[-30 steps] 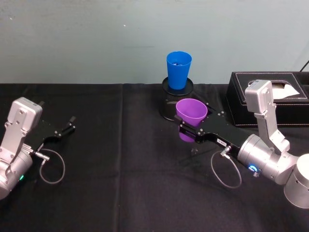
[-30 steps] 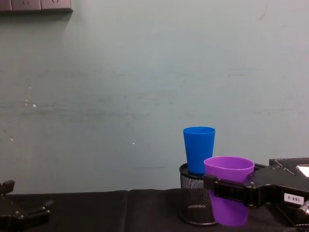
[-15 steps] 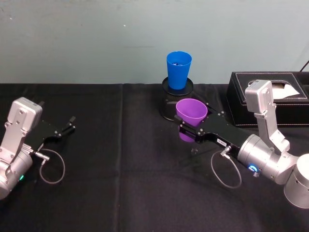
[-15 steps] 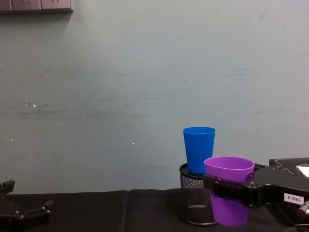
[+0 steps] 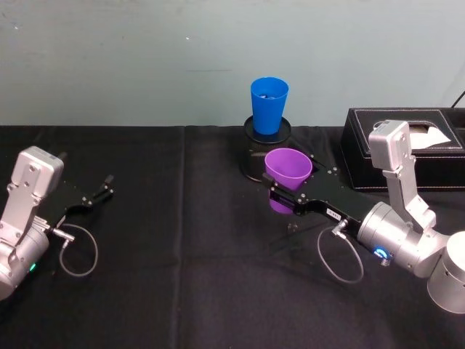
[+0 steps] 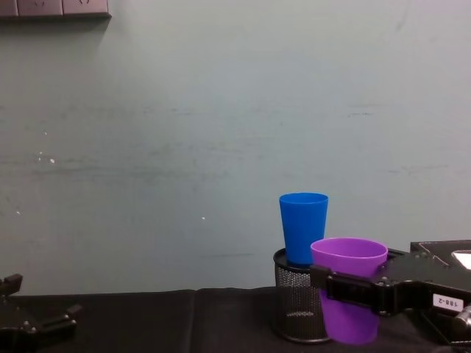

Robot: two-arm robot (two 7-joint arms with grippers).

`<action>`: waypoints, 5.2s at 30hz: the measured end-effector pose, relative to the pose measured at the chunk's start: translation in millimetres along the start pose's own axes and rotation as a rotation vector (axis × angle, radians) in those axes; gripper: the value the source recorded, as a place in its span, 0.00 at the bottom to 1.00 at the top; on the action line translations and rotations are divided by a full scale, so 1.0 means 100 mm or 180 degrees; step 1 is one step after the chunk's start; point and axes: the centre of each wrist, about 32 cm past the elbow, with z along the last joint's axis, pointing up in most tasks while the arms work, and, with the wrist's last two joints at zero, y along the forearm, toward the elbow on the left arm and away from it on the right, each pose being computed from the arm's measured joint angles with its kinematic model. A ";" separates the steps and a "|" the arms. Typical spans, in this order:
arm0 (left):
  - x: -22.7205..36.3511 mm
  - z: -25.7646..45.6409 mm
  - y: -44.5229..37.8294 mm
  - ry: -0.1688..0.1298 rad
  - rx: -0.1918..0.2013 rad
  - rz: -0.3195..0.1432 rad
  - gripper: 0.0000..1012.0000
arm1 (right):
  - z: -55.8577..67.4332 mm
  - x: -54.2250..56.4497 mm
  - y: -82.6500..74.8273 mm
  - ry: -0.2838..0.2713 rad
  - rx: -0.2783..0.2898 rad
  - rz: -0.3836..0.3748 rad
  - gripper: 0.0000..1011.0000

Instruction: Pick up one cup with a gripper and tap it against the other cup.

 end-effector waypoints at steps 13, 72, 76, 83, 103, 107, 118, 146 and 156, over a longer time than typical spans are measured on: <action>0.000 0.000 0.000 0.0000 0.0000 0.0000 0.99 | 0.00 0.00 0.00 0.0000 0.0000 0.0000 0.73; 0.000 0.000 0.000 0.0000 0.0000 0.0000 0.99 | 0.00 0.00 0.00 0.0000 0.0000 0.0000 0.73; 0.000 0.000 0.000 0.0000 0.0000 0.0000 0.99 | 0.00 0.00 0.00 0.0000 0.0000 0.0000 0.73; 0.000 0.000 0.000 0.0000 0.0000 0.0000 0.99 | 0.00 0.00 0.00 0.0000 0.0000 0.0000 0.73; 0.000 0.000 0.000 0.0000 0.0000 0.0000 0.99 | 0.00 0.00 0.00 0.0000 0.0000 0.0000 0.73; 0.000 0.000 0.000 0.0000 0.0000 0.0000 0.99 | 0.00 0.00 0.00 0.0000 0.0000 0.0000 0.73; 0.000 0.000 0.000 0.0000 0.0000 0.0000 0.99 | 0.00 0.00 0.00 0.0000 0.0000 0.0000 0.73; 0.000 0.000 0.000 0.0000 0.0000 0.0000 0.99 | 0.00 0.00 0.00 0.0000 0.0000 0.0000 0.73; 0.000 0.000 0.000 0.0000 0.0000 0.0000 0.99 | 0.00 0.00 0.00 0.0000 0.0000 0.0000 0.73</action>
